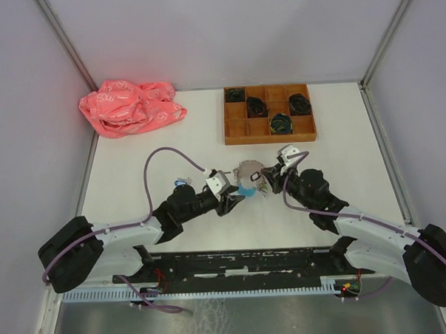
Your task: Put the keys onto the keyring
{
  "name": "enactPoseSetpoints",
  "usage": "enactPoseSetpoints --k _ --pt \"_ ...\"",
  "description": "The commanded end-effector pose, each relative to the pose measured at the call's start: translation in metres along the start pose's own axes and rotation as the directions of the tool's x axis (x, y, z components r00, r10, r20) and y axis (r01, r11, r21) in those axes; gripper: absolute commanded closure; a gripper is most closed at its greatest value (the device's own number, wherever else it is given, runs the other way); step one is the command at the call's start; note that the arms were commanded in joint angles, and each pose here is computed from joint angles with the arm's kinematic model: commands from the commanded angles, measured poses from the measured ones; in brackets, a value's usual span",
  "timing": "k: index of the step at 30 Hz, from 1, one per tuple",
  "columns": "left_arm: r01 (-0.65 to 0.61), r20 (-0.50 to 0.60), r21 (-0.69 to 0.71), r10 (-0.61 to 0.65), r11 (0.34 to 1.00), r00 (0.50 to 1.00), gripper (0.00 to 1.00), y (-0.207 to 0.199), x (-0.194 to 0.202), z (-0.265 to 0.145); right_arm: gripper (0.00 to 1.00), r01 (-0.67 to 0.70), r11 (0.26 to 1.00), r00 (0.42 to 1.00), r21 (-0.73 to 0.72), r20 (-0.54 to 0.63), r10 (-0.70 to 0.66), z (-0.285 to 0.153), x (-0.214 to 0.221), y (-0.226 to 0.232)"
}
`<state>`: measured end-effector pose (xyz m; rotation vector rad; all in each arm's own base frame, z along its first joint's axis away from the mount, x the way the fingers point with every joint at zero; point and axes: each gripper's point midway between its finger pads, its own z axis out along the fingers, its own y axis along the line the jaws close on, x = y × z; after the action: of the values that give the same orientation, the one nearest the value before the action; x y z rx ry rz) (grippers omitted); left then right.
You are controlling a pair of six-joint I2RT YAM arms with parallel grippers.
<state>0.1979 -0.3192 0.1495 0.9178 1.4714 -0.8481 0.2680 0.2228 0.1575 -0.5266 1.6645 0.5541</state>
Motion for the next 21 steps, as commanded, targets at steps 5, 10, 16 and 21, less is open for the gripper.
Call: enactPoseSetpoints --k 5,10,16,21 --pt "0.179 0.010 -0.293 -0.184 0.939 0.983 0.35 0.047 -0.007 -0.026 0.94 -0.200 0.919 0.980 0.339 0.049 0.195 -0.004 0.029 -0.063" --pt "0.305 0.027 -0.456 -0.330 0.836 0.944 0.29 0.088 -0.002 -0.052 0.88 -0.287 0.815 0.948 0.504 0.027 0.317 -0.017 0.063 -0.089" --pt "0.487 0.163 -0.623 -0.508 0.612 0.846 0.09 0.128 -0.003 -0.097 0.65 -0.262 0.728 0.940 0.633 -0.005 0.342 -0.046 0.076 -0.107" --pt "0.529 0.242 -0.706 -0.542 0.470 0.805 0.01 0.142 -0.019 -0.136 0.44 -0.262 0.716 0.939 0.647 0.001 0.343 -0.067 0.049 -0.106"
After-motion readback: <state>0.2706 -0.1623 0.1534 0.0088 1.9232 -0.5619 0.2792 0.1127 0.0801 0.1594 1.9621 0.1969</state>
